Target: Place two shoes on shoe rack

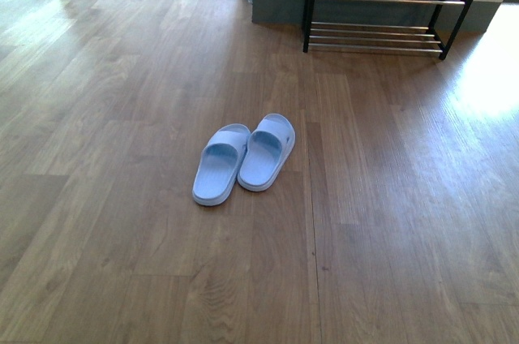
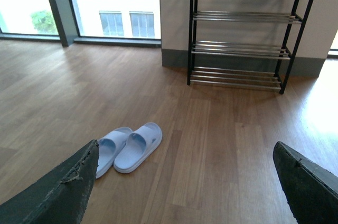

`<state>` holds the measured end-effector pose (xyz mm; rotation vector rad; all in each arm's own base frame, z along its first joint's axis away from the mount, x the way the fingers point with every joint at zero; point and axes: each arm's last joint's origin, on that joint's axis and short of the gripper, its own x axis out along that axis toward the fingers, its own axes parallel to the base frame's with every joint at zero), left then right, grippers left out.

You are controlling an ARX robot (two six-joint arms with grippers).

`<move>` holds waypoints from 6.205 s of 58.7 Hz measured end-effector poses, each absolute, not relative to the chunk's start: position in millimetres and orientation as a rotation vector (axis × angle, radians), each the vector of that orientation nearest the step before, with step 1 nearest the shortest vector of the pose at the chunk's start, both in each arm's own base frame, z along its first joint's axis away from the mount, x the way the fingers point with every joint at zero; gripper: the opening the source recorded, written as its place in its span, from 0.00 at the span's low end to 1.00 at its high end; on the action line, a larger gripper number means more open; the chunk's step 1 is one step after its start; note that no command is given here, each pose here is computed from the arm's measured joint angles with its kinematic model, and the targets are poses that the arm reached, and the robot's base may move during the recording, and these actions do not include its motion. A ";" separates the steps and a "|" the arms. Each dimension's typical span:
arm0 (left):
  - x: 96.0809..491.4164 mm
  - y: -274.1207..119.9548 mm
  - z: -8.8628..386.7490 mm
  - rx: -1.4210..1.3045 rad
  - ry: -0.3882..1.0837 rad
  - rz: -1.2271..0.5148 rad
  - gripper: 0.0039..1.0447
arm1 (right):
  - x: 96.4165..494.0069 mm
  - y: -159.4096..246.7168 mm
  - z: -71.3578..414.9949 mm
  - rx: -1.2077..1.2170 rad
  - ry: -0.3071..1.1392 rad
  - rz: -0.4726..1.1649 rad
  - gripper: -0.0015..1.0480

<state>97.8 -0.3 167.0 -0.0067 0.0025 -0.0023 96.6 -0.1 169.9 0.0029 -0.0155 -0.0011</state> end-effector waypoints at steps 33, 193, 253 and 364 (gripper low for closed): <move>97.8 -0.3 167.0 -0.007 0.002 -0.002 0.91 | 96.6 -0.1 169.9 0.003 -0.015 -0.001 0.91; 97.8 -0.3 167.0 -0.007 0.002 -0.003 0.91 | 479.5 101.1 -121.0 -0.084 1.042 0.101 0.91; 97.8 -0.3 167.0 -0.007 0.002 -0.003 0.91 | 531.9 46.0 -170.1 0.148 0.911 -0.038 0.38; 97.8 -0.3 167.0 -0.007 0.002 -0.003 0.91 | 253.2 -63.6 99.2 0.122 0.506 -0.316 0.01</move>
